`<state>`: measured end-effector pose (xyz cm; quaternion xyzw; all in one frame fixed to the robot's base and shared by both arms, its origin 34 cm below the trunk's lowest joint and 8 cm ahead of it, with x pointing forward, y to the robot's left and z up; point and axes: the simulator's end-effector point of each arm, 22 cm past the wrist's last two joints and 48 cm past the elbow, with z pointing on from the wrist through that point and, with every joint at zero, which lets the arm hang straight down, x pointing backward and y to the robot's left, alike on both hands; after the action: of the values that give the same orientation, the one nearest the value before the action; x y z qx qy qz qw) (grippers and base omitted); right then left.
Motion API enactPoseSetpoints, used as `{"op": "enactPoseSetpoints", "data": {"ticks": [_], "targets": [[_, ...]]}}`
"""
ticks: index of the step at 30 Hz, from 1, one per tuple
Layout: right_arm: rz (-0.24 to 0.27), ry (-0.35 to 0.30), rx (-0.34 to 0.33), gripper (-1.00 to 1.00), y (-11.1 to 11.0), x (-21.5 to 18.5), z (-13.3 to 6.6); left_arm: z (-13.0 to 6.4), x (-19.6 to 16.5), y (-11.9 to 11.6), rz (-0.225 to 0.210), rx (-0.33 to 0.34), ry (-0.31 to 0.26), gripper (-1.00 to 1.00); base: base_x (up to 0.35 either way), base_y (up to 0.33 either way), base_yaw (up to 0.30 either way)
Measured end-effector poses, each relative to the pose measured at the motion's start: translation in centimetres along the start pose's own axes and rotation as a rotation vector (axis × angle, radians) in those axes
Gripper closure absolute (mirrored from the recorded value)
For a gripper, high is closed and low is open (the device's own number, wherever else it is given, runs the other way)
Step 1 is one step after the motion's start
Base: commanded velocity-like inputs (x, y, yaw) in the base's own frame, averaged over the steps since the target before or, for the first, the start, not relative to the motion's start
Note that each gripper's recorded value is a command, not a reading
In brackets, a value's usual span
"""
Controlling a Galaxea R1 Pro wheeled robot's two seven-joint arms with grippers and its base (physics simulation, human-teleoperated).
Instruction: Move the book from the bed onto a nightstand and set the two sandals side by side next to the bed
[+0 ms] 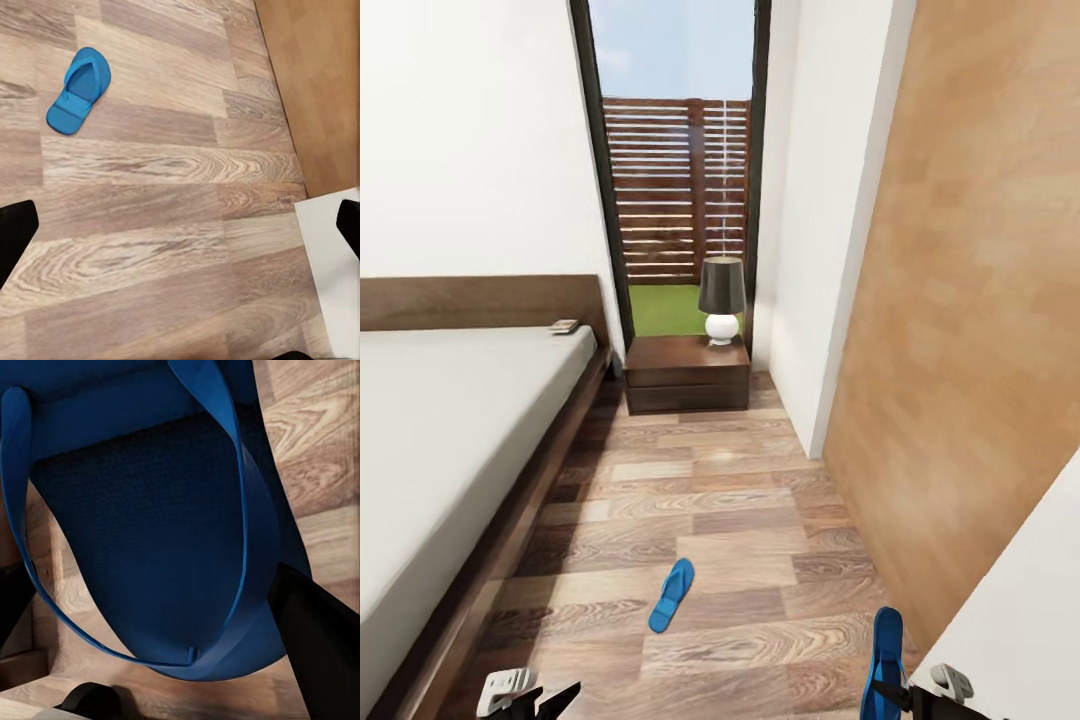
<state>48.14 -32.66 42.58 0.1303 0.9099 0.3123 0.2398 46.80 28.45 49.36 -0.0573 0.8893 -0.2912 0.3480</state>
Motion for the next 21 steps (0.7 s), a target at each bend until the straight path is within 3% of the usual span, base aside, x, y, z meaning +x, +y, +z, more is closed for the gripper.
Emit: {"op": "enactPoseSetpoints", "data": {"ticks": [10, 17, 21], "targets": [[-0.001, -0.001, 0.001, 1.0, -0.01, -0.04, 0.0, -0.05, -0.06, 0.05, -0.001, -0.001, -0.002, -1.0, 0.0, 0.235, -0.036], [-0.001, -0.001, 0.001, 1.0, -0.02, -0.07, -0.01, -0.03, -0.04, 0.04, -0.001, -0.001, -0.002, -1.0, 0.013, 0.043, 0.0], [-0.002, -0.002, 0.001, 1.0, -0.01, -0.11, -0.05, -0.04, -0.01, 0.03, 0.0, -0.001, -0.001, -1.0, 0.214, 0.004, 0.0]]}}
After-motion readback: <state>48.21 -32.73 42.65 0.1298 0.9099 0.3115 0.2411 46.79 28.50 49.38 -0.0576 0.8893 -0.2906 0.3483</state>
